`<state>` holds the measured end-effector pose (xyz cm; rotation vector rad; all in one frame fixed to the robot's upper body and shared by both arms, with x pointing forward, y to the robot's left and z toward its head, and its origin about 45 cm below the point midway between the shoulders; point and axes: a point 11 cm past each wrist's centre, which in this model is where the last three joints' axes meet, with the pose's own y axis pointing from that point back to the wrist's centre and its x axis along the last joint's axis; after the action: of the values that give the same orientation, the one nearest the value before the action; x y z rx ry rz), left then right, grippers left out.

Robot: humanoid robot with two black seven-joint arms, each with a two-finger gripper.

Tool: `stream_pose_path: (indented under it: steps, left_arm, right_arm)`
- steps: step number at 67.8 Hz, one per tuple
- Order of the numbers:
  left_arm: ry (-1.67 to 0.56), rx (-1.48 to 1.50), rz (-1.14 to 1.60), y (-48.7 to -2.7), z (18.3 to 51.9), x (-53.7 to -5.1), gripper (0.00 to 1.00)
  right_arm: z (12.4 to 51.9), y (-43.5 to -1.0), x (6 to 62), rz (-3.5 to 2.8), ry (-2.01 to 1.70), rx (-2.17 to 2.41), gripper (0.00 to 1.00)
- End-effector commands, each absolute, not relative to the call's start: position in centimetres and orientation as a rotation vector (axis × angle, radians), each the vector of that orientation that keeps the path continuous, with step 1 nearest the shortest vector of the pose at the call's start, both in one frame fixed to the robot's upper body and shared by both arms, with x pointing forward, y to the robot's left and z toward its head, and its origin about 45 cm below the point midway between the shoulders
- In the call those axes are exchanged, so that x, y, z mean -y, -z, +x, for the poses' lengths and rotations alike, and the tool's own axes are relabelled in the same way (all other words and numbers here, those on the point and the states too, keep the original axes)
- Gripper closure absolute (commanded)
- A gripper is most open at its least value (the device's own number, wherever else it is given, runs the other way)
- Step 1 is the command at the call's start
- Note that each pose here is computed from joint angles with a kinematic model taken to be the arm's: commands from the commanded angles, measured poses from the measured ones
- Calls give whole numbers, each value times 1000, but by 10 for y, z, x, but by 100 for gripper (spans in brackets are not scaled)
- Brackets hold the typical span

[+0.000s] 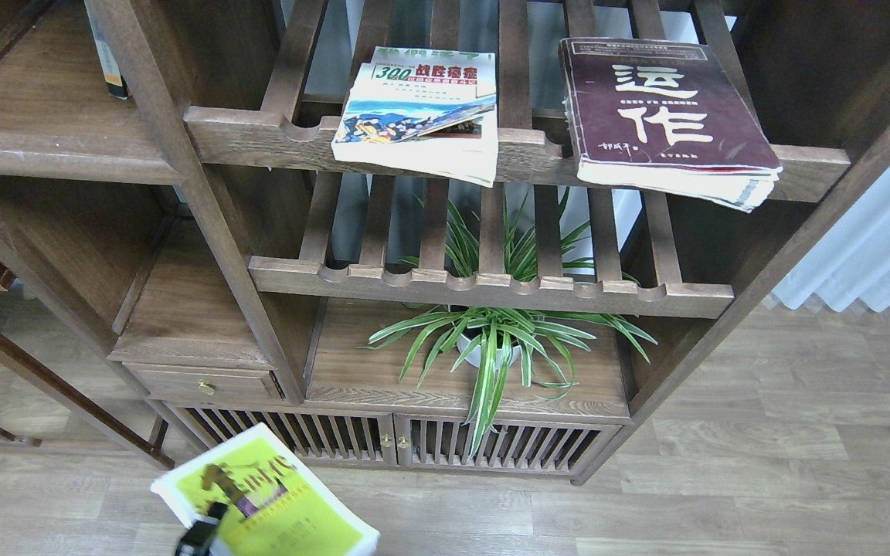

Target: Organize books on shelf

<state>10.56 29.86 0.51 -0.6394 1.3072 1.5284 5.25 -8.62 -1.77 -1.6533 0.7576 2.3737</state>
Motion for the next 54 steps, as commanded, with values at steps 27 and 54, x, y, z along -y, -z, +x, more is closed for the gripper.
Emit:
stream_pose_path:
  steps: [27,54]
  left_arm:
    - [-1588,-1051,-795,-101,115,-405,92]
    - [-1615,-926,-783,-138,120,-454,92]
  right_arm:
    - [66,38,108,-1652,-2332,-926,9]
    - [60,47,117,-1636,-2349,-981,7]
